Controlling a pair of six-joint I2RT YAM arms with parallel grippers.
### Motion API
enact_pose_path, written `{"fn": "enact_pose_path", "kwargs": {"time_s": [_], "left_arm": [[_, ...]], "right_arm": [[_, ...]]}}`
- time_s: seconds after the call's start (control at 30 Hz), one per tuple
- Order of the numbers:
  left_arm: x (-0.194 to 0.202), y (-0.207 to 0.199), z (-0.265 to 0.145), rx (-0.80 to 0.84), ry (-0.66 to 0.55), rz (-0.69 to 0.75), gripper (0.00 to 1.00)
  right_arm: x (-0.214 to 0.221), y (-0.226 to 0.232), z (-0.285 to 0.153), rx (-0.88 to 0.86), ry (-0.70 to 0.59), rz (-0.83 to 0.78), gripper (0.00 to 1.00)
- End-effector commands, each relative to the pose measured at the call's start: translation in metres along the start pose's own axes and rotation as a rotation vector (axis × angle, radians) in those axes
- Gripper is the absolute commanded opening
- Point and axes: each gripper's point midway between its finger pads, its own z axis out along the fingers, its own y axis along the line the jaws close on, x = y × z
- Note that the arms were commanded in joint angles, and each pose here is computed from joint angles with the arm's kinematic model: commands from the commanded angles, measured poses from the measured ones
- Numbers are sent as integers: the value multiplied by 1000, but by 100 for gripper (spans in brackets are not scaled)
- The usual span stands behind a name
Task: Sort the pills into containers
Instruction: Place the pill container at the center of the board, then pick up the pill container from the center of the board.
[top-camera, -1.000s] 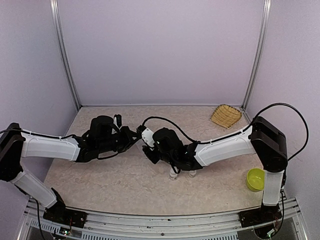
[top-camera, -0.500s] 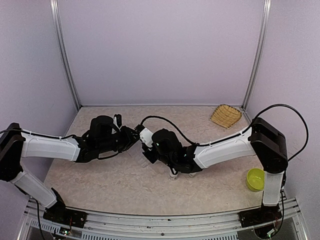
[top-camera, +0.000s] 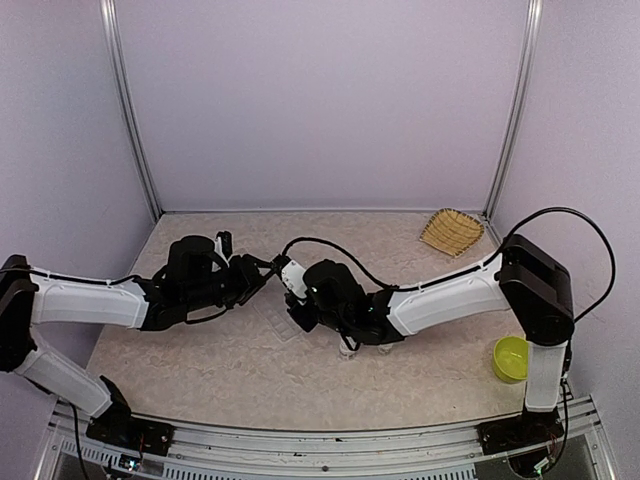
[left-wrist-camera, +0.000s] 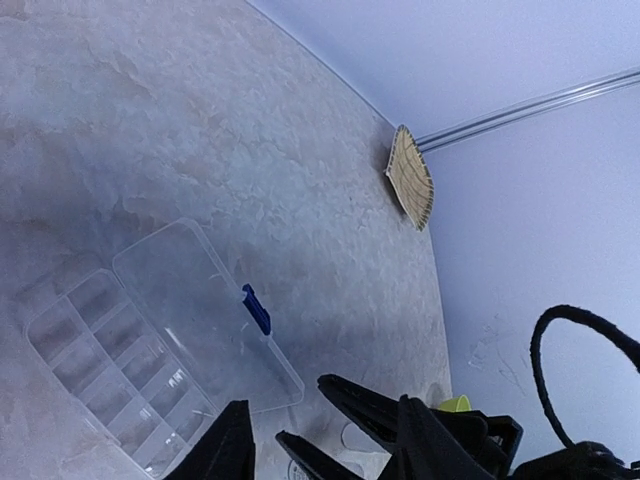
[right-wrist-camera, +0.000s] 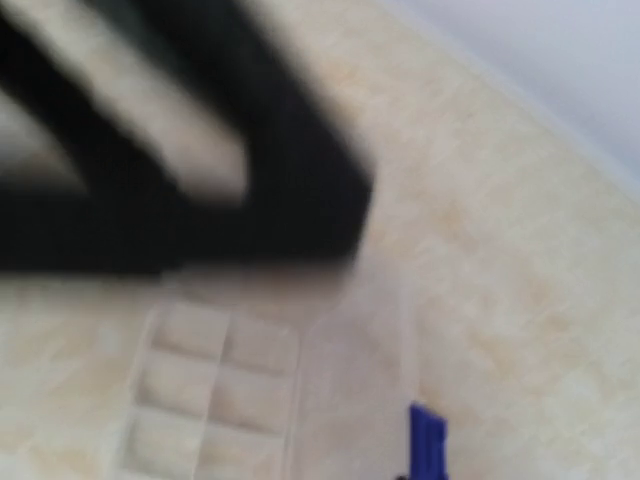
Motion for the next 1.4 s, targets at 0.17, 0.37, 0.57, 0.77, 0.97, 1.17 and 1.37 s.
{"fn": "enact_pose_path", "kwargs": {"time_s": [0.17, 0.37, 0.57, 0.77, 0.97, 1.17, 1.37], "left_arm": [[-12, 39, -15, -82, -44, 53, 60], [-6, 66, -7, -109, -9, 73, 62], [8, 80, 8, -122, 52, 56, 59], [18, 91, 10, -134, 75, 49, 56], [25, 97, 10, -146, 91, 49, 54], [28, 96, 11, -143, 96, 49, 54], [26, 96, 10, -146, 90, 51, 54]], "right_arm": [[0, -28, -6, -220, 133, 243, 50], [15, -40, -2, -198, 197, 240, 63], [15, -21, 1, -308, 252, 279, 65], [21, -24, 6, -366, 331, 383, 60], [33, -34, 13, -425, 406, 499, 57], [48, -21, 15, -487, 471, 513, 54], [58, -13, 19, -515, 515, 514, 51]]}}
